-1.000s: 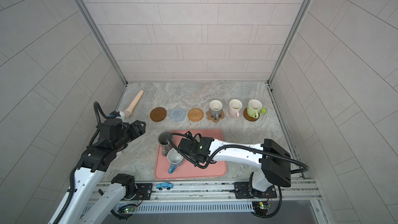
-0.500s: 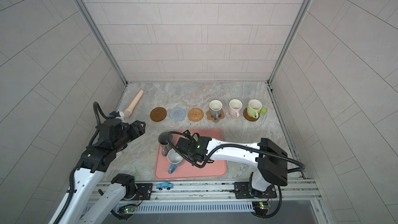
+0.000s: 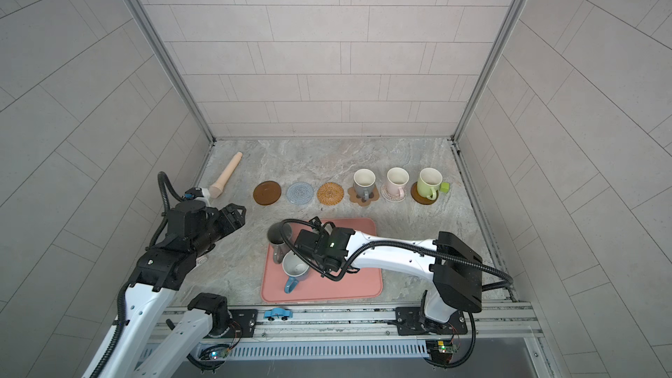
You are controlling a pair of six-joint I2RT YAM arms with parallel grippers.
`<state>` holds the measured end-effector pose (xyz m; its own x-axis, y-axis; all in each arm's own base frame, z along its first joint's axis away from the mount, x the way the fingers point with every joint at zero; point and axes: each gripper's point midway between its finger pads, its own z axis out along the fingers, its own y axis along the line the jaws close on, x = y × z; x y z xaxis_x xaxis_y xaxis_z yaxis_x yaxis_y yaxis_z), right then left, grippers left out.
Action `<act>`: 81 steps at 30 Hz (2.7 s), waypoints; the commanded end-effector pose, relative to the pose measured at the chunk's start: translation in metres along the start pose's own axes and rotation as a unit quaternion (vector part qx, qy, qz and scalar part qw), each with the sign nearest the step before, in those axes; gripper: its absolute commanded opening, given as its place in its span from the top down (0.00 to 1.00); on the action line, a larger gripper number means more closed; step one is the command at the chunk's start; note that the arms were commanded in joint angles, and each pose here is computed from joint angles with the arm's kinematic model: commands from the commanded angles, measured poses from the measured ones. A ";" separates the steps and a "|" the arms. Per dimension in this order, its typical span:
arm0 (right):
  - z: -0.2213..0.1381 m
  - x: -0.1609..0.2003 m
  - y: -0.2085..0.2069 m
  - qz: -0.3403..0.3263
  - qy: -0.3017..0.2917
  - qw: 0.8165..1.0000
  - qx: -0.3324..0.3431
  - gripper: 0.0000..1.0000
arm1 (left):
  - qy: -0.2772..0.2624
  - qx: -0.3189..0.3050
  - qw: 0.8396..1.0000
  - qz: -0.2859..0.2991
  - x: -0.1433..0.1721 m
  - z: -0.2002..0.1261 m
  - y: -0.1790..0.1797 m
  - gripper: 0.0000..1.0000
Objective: Place cups on coasters
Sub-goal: Pick up the cup from the tray, then place the cup on the coaster.
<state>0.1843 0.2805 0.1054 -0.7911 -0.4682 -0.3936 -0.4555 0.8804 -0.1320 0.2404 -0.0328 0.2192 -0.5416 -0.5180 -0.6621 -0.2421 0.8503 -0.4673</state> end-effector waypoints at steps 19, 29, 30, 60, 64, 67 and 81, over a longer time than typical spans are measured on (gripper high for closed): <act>-0.017 -0.059 -0.031 0.100 -0.073 0.992 0.035 0.94 | -0.003 -0.006 1.000 0.009 -0.001 -0.003 0.002 0.21; 0.009 -0.109 -0.039 0.143 -0.094 0.984 0.058 0.95 | -0.001 -0.003 1.000 0.011 -0.001 -0.005 0.002 0.21; 0.013 -0.113 -0.038 0.144 -0.094 0.983 0.061 0.95 | 0.000 -0.003 1.000 0.010 0.000 -0.005 0.002 0.21; 0.062 -0.188 -0.090 0.229 -0.106 0.963 0.092 0.96 | 0.008 -0.002 1.000 0.017 0.005 -0.009 0.003 0.21; 0.065 -0.192 -0.093 0.232 -0.106 0.962 0.092 0.96 | 0.007 -0.002 1.000 0.019 0.004 -0.011 0.003 0.20; 0.066 -0.194 -0.094 0.232 -0.107 0.963 0.092 0.96 | 0.008 -0.002 1.000 0.019 0.004 -0.012 0.003 0.21; 0.076 -0.192 -0.098 0.235 -0.095 0.963 0.090 0.96 | 0.006 -0.004 1.000 0.020 0.005 -0.014 0.005 0.21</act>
<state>0.3987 0.2884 0.1068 -0.8322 -0.0417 -0.5530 -0.0002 0.9972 -0.0749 0.2277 -0.0328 0.2152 -0.5702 -0.4860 -0.6623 -0.2262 0.8680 -0.4421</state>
